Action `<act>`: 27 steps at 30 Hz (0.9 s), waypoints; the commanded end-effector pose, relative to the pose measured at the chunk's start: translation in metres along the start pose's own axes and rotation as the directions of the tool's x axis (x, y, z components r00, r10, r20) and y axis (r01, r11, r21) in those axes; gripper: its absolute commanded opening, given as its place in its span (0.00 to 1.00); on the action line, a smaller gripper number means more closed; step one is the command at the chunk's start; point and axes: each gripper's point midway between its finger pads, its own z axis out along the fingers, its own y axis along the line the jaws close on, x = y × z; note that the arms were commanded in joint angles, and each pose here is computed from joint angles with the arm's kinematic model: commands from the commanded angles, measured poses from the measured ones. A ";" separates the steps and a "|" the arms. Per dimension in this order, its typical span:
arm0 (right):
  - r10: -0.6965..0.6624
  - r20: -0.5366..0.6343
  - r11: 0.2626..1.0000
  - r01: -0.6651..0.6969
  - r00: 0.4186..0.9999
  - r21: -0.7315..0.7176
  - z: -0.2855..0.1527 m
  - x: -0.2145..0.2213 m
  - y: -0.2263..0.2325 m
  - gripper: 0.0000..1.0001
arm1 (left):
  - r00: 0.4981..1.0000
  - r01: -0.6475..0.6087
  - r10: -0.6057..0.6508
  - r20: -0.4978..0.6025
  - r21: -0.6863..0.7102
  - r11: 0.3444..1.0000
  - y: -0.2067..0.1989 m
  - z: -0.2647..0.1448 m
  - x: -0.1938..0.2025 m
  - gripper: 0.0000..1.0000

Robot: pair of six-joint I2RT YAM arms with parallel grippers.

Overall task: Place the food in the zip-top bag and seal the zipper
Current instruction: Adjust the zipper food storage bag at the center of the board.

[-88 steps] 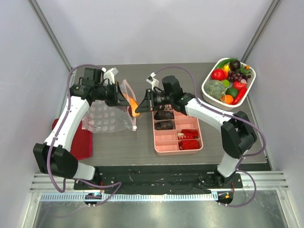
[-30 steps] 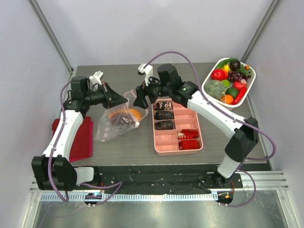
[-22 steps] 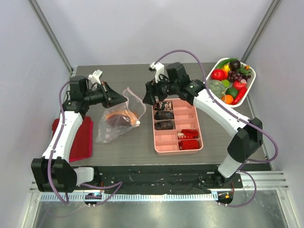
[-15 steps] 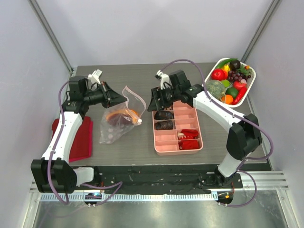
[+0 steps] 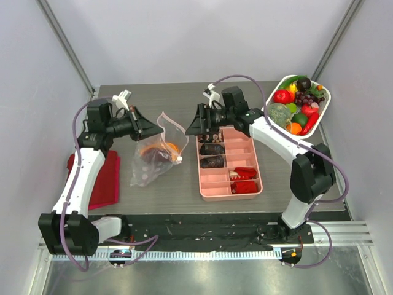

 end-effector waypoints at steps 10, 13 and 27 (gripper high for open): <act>-0.126 0.057 0.983 0.132 0.990 -0.127 0.016 -0.043 0.061 0.01 | 0.984 -0.181 0.180 -0.013 -0.109 0.977 0.003 -0.020 0.008 0.00; -0.146 0.100 0.972 0.162 0.984 -0.170 0.010 -0.064 0.092 0.01 | 0.961 -0.271 0.276 -0.004 -0.197 0.942 0.010 -0.031 0.005 0.00; -0.365 0.124 0.894 0.384 0.923 -0.229 0.010 -0.080 0.162 0.01 | 0.834 -0.506 0.550 0.043 -0.335 0.795 -0.020 -0.079 0.002 0.00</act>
